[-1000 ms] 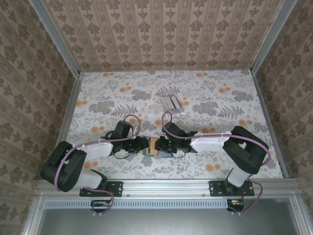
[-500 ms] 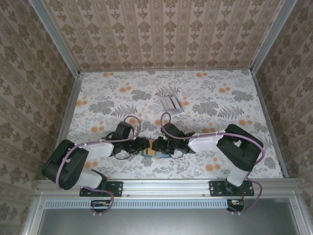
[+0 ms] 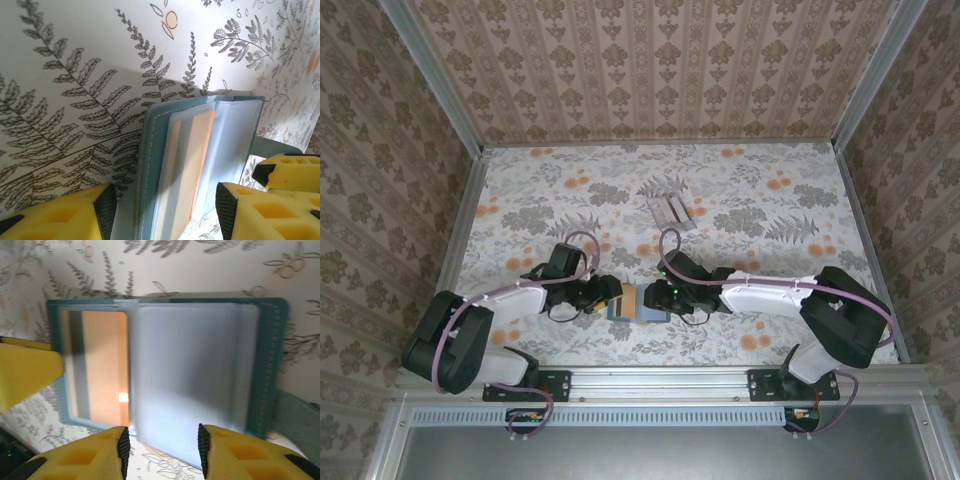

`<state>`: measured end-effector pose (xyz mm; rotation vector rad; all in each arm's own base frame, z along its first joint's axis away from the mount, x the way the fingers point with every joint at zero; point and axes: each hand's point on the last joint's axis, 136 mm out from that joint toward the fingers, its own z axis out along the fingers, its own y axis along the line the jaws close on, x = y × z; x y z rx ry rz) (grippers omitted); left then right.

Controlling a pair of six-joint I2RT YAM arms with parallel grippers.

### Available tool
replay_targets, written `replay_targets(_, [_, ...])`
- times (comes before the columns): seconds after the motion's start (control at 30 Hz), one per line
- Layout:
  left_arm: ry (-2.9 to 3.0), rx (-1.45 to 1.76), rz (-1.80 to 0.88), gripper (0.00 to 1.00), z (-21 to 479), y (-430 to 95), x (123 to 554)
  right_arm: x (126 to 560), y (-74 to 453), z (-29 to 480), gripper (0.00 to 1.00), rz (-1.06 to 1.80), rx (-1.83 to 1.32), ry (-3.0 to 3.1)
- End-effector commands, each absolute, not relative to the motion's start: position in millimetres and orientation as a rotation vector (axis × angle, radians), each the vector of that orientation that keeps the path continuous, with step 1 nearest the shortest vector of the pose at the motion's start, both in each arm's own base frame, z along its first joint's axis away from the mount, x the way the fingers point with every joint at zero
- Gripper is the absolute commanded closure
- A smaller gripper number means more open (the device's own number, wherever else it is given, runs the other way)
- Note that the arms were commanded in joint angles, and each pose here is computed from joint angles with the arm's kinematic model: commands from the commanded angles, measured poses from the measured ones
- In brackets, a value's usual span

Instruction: Put the credit cards into the card holder

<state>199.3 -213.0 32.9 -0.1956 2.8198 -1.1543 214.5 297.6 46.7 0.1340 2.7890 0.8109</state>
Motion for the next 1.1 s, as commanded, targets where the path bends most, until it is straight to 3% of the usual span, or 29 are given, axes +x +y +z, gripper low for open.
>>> replay_targets(0.0, [2.88, -0.204, -1.036, 0.42, 23, -198, 193, 213, 291, 40, 0.55, 0.726, 0.135, 2.816])
replay_targets(0.37, [2.872, -0.173, -1.067, 0.59, 23, -202, 189, 212, 297, 28, 0.55, 0.699, 0.122, 2.85])
replay_targets(0.9, [2.886, -0.147, -1.086, 0.61, 19, -209, 186, 214, 299, 36, 0.68, 0.713, 0.1, 2.828])
replay_targets(1.07, [2.881, -0.13, -1.1, 0.73, 20, -213, 185, 213, 301, 32, 0.71, 0.719, 0.105, 2.839])
